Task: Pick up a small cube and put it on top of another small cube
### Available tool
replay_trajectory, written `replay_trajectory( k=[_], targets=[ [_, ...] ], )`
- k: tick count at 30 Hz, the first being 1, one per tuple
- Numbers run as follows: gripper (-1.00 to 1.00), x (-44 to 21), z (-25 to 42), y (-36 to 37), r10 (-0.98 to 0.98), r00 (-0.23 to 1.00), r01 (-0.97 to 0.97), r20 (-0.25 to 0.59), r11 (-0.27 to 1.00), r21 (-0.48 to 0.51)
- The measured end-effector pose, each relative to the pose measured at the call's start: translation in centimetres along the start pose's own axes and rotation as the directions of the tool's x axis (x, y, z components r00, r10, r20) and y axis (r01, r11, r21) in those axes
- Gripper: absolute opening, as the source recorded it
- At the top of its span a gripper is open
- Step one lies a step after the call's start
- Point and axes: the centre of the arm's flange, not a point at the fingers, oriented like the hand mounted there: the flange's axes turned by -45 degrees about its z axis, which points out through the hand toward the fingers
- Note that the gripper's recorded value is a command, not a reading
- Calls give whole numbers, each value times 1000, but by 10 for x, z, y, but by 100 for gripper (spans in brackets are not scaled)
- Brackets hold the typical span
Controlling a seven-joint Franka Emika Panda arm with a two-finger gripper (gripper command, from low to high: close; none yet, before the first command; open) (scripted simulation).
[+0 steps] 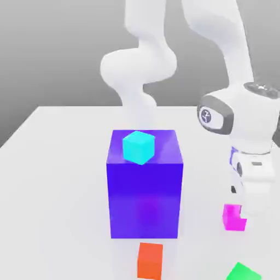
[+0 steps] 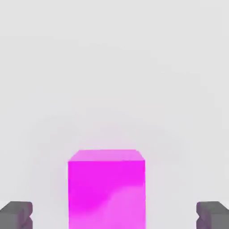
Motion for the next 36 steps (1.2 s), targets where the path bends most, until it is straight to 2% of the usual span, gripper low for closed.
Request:
replay_trajectory(
  k=[1,2,9,15,28,32,33,36],
  targets=[
    [0,0,11,-1,0,1000,0,0,1000,1],
    [-100,-1,19,-1,0,1000,0,0,1000,1],
    [-100,-1,19,-1,-1,1000,1,2,1000,2],
    [-100,-1,-36,1,3,1000,-3,3,1000,1],
    [-100,-23,-88,172,302,953,-302,1,953,3],
    [-100,-30,-52,191,334,942,-334,1,942,3],
    [100,-30,-39,192,335,942,-335,1,942,3],
    [100,-30,-39,192,335,942,-335,1,942,3]
  ],
)
